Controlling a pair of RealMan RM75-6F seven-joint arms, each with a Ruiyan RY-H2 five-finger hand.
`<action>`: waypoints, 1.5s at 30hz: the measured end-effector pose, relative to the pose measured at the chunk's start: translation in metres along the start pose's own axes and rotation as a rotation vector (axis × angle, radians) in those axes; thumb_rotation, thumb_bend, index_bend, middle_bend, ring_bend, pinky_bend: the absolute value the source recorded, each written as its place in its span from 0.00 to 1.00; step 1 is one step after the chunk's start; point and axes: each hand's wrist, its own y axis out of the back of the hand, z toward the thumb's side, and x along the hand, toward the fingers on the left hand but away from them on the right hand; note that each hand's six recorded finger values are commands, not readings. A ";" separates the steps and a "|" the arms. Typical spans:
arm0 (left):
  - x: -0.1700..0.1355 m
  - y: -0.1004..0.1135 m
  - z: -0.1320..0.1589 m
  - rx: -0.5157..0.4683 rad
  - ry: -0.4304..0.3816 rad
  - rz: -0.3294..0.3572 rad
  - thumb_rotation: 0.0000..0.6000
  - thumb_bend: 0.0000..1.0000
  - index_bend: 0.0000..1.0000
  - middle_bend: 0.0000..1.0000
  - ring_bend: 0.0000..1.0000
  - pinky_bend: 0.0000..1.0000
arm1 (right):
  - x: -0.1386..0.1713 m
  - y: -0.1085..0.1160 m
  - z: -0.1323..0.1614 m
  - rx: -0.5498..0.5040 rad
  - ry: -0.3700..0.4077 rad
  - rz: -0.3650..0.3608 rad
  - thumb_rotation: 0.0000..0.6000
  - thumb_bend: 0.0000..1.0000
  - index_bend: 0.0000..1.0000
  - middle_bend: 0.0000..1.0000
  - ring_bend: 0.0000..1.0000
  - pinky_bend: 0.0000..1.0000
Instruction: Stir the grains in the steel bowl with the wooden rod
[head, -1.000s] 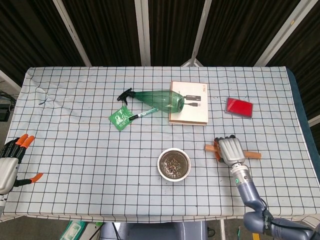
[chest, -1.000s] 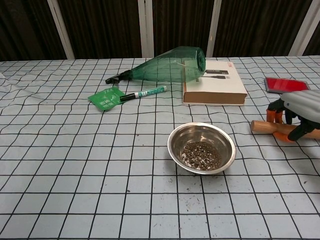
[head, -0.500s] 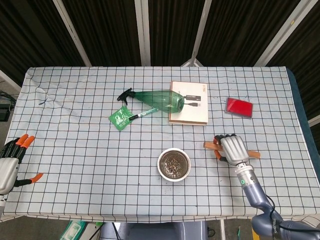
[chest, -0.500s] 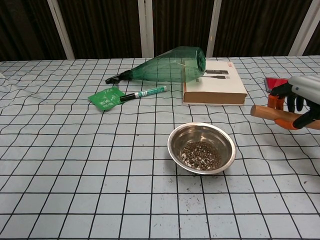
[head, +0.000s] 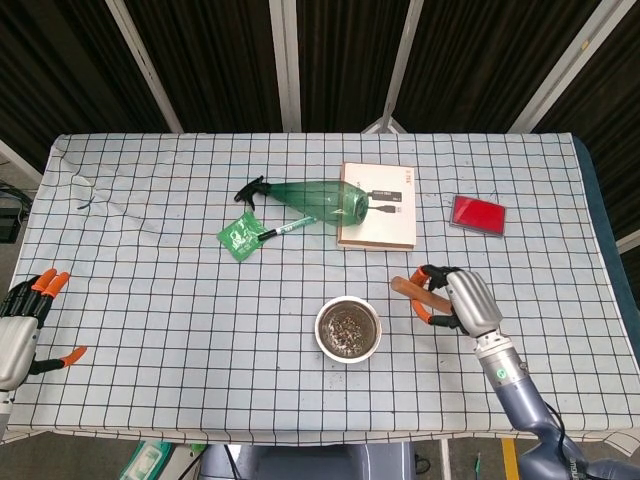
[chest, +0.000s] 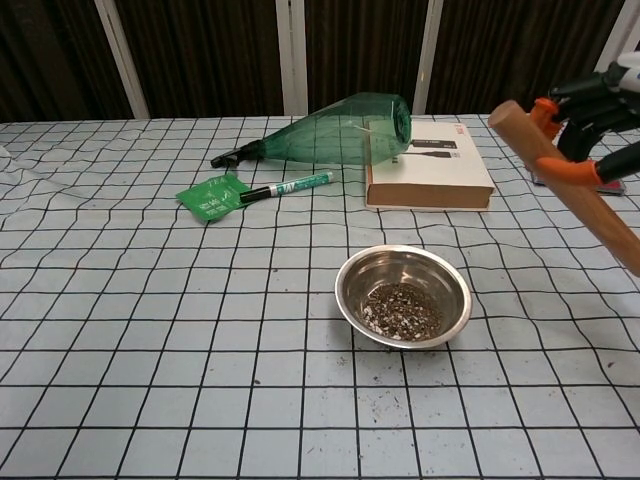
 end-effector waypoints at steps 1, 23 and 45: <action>0.000 0.000 0.000 -0.001 0.000 0.001 1.00 0.06 0.00 0.00 0.00 0.00 | 0.001 0.003 0.005 -0.029 0.020 -0.012 1.00 0.67 0.82 0.66 0.52 0.47; 0.000 -0.001 0.000 -0.004 0.001 -0.005 1.00 0.06 0.00 0.00 0.00 0.00 | 0.005 -0.008 0.047 -0.586 0.194 -0.270 1.00 0.67 0.82 0.66 0.52 0.47; 0.000 -0.002 -0.001 -0.001 0.001 -0.007 1.00 0.06 0.00 0.00 0.00 0.00 | -0.001 -0.061 0.048 -0.752 0.182 -0.233 1.00 0.67 0.82 0.66 0.52 0.47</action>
